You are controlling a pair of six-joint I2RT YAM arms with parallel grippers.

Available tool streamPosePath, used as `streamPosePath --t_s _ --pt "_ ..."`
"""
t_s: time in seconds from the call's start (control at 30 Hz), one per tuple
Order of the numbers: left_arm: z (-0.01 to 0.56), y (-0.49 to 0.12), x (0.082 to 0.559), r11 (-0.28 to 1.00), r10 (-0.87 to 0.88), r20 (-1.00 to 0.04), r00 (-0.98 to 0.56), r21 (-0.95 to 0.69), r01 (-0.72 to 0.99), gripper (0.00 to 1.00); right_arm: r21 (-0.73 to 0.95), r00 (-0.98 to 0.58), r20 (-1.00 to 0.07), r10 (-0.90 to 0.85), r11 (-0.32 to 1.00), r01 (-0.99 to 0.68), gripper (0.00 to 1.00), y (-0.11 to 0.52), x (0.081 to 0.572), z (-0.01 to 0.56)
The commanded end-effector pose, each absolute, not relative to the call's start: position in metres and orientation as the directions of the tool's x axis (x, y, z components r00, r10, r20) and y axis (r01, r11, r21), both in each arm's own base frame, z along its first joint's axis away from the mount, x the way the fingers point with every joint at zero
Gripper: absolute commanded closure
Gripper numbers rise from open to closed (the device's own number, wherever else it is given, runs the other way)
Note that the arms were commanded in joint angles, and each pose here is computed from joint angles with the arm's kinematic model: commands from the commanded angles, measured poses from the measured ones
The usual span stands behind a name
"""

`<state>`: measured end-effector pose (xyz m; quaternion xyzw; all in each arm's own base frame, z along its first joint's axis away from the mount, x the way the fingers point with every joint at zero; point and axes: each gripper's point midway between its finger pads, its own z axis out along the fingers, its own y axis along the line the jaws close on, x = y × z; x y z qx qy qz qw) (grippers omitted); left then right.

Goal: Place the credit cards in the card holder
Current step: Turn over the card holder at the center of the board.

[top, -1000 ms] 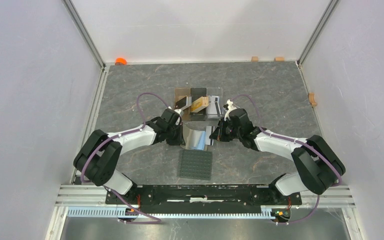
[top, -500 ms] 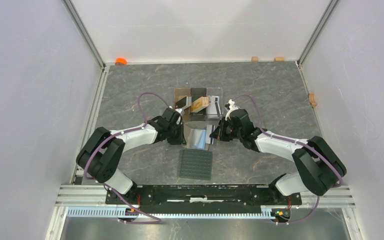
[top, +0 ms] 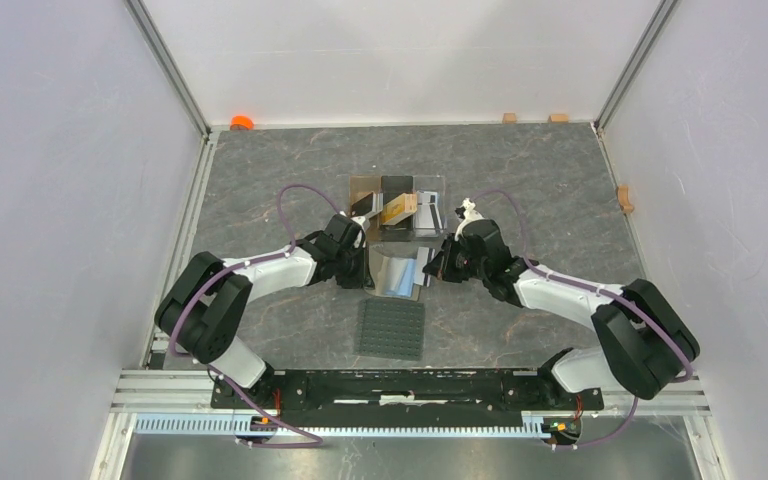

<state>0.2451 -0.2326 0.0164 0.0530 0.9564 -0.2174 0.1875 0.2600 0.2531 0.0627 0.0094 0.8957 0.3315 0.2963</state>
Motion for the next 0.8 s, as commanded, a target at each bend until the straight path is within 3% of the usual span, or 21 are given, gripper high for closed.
streamPosePath --t_s 0.0,0.27,0.57,0.77 --pt "-0.002 -0.224 0.238 0.922 0.023 -0.333 -0.943 -0.357 0.148 0.98 0.611 -0.784 -0.571 0.245 0.764 -0.206 1.00 0.255 0.267 0.085" --pt "-0.002 -0.224 0.237 0.920 0.024 -0.329 -0.944 -0.362 0.149 0.98 0.639 -0.792 -0.553 0.257 0.742 -0.205 1.00 0.260 0.266 0.084" --pt "0.000 -0.224 0.237 0.920 0.021 -0.332 -0.943 -0.362 0.148 0.98 0.582 -0.738 -0.619 0.271 0.788 -0.199 1.00 0.244 0.273 0.101" --pt "-0.001 -0.224 0.237 0.919 0.022 -0.331 -0.944 -0.365 0.150 0.98 0.605 -0.766 -0.587 0.262 0.770 -0.201 1.00 0.251 0.269 0.091"
